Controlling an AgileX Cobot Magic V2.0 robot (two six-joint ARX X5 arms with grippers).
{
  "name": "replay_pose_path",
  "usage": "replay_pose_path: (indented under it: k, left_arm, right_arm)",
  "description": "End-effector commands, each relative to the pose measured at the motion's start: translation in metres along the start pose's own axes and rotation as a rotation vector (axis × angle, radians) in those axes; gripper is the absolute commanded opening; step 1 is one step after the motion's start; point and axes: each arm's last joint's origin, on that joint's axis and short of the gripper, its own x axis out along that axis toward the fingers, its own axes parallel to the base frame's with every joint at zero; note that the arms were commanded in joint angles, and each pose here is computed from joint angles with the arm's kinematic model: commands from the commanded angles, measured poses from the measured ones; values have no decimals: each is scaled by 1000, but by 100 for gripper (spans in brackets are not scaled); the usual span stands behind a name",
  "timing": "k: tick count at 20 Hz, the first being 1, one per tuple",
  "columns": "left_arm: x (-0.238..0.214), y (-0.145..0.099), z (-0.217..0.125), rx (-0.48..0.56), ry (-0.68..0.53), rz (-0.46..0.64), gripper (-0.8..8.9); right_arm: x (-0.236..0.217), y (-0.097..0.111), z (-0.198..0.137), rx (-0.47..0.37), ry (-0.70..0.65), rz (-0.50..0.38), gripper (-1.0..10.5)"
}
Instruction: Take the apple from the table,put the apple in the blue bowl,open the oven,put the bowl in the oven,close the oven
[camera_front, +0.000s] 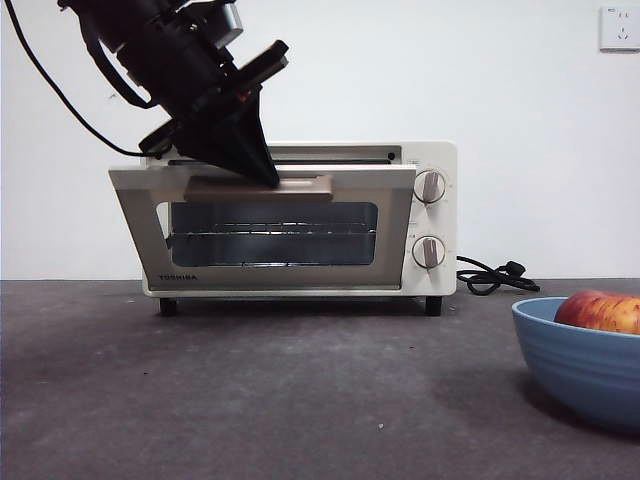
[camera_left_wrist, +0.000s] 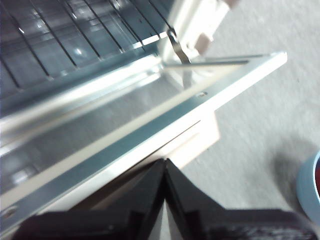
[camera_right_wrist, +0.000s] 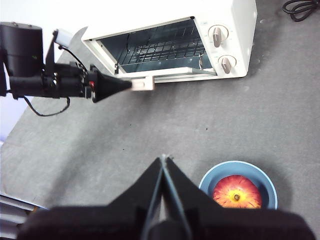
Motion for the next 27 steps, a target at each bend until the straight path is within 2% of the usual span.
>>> replay_pose_path:
  k: [1,4,9,12,16,19,21,23,25,27]
  left_arm:
    - [27,14,-28,-50,101,116,-6]
    - [32,16,-40,-102,108,110,-6]
    - [36,17,-48,-115,105,109,-6]
    - [36,18,-53,-74,134,108,-7]
    - [38,20,-71,-12,230,109,-7]
    - [38,21,-78,-8,258,104,-7]
    - [38,19,-80,-20,279,23,-7]
    - [33,14,-83,-27,327,-110,-6]
    - [19,6,-84,7,362,-144,-6]
    - [-6,-2,-78,45,341,-152,-6]
  right_arm:
    - [-1,0,0,-4,-7,0,-8]
    - [-1,0,0,-4,-6,-2,-8]
    - [-1,0,0,-4,-7,-4,-8]
    - [-1,0,0,-3,-7,-17,-6]
    - [-1,-2,-3,0,22,-28,-3]
    - [-1,-3,-7,3,63,-45,-3]
    - [-1,-4,-9,7,91,-58,-3]
    - [0,-6,-12,25,127,-75,-3]
    - [5,-8,-16,74,209,-120,-3]
    - [15,-9,-17,59,297,-156,-3]
